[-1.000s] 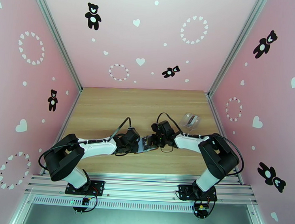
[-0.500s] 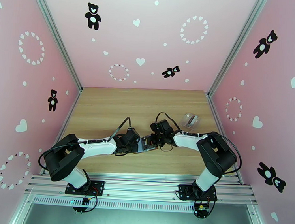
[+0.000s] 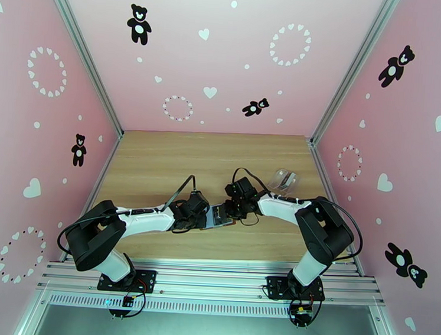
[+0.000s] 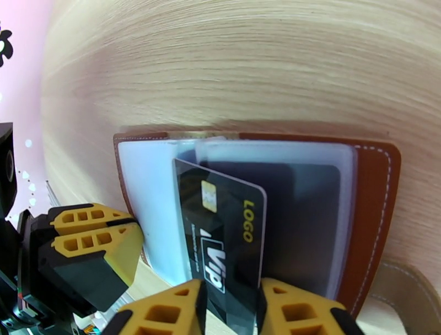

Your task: Put the credit cards into the card holder

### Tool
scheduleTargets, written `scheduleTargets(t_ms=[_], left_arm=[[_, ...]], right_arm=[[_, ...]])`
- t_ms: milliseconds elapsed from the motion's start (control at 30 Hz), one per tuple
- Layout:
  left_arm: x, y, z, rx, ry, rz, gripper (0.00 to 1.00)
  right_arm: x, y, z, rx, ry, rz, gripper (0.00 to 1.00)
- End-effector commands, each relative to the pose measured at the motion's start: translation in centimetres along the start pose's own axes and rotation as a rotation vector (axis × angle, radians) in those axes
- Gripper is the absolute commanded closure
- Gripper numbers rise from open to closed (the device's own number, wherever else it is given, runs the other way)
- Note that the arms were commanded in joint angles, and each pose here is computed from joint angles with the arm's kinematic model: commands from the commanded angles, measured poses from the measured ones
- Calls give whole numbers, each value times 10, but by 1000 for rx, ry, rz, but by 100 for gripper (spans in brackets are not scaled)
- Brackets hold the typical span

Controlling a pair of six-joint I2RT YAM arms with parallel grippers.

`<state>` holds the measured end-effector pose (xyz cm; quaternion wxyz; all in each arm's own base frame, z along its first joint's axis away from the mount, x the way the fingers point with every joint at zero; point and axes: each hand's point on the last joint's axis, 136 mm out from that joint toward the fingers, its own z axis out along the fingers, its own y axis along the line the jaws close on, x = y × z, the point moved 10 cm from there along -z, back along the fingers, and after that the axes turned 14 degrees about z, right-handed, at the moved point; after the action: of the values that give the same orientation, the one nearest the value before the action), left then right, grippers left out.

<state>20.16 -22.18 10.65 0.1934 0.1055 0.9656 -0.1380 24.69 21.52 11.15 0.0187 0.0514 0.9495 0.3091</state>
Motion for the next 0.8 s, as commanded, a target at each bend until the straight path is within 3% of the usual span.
scheduleTargets(t_ms=[0, 767], left_arm=[[7, 10, 3, -63, 40, 8, 86], [7, 10, 1, -61, 34, 5, 86]], right_arm=[[0, 0, -2, 66, 2, -3, 67], [5, 22, 19, 131, 34, -65, 65]])
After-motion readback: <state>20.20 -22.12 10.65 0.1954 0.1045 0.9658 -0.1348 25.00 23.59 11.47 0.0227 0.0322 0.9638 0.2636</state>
